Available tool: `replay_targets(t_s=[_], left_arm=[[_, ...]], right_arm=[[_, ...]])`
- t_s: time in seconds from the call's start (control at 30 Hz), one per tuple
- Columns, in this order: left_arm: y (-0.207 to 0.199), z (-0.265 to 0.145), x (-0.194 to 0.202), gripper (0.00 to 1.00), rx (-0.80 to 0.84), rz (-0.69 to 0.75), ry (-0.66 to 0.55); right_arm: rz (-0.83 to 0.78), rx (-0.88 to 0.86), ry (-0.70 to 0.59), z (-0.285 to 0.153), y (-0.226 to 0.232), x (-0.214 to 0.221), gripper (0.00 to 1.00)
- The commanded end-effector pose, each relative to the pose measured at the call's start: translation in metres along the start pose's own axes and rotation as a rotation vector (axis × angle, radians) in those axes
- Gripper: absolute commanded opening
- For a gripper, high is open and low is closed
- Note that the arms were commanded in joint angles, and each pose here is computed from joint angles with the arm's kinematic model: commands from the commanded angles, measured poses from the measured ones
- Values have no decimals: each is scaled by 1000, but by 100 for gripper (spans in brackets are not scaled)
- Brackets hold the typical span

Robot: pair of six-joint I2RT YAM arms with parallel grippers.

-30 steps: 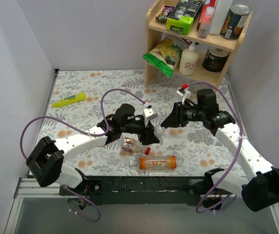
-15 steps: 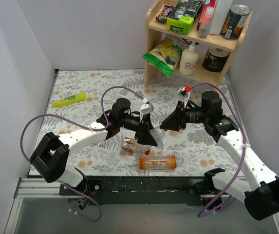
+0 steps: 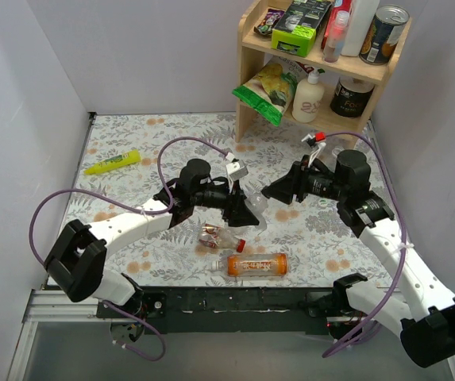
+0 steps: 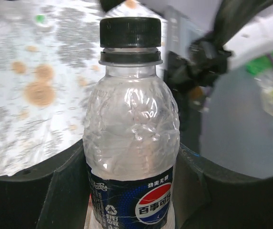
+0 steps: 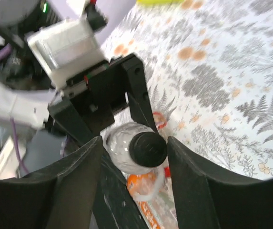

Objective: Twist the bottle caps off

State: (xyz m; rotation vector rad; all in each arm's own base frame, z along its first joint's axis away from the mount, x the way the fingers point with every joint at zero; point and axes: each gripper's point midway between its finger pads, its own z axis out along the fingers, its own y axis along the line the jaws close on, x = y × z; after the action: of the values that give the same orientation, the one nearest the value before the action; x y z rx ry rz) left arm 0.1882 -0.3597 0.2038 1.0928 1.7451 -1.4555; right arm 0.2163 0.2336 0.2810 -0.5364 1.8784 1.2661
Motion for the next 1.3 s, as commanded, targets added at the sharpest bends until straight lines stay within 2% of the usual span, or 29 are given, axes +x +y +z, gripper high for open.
replay_targets(t_s=[0.0, 0.13, 0.57, 0.87, 0.97, 1.03, 1.07, 1.13, 1.27], left_arm=[[24, -11, -15, 11, -277, 93, -63], [30, -17, -21, 11, -374, 90, -121], [24, -16, -23, 10, -411, 124, -136], [22, -17, -24, 9, -418, 140, -138], [22, -17, -25, 9, -417, 142, -139], [21, -16, -24, 9, -412, 145, -135], [19, -16, -24, 9, -404, 147, -136], [16, -15, -24, 9, -389, 149, -141], [0, -12, -25, 9, -302, 158, -145]], right_arm=[[84, 189, -280, -18, -10, -43, 67], [155, 261, -348, -16, -21, -43, 66], [213, 228, -331, 19, -10, -32, 61], [215, 226, -302, 28, -12, -28, 48], [212, 231, -300, 29, -14, -26, 38], [210, 235, -298, 29, -16, -24, 26], [205, 231, -296, 29, -15, -24, 16], [191, 228, -296, 30, -17, -22, 2], [138, 180, -302, 28, -9, -20, 1]])
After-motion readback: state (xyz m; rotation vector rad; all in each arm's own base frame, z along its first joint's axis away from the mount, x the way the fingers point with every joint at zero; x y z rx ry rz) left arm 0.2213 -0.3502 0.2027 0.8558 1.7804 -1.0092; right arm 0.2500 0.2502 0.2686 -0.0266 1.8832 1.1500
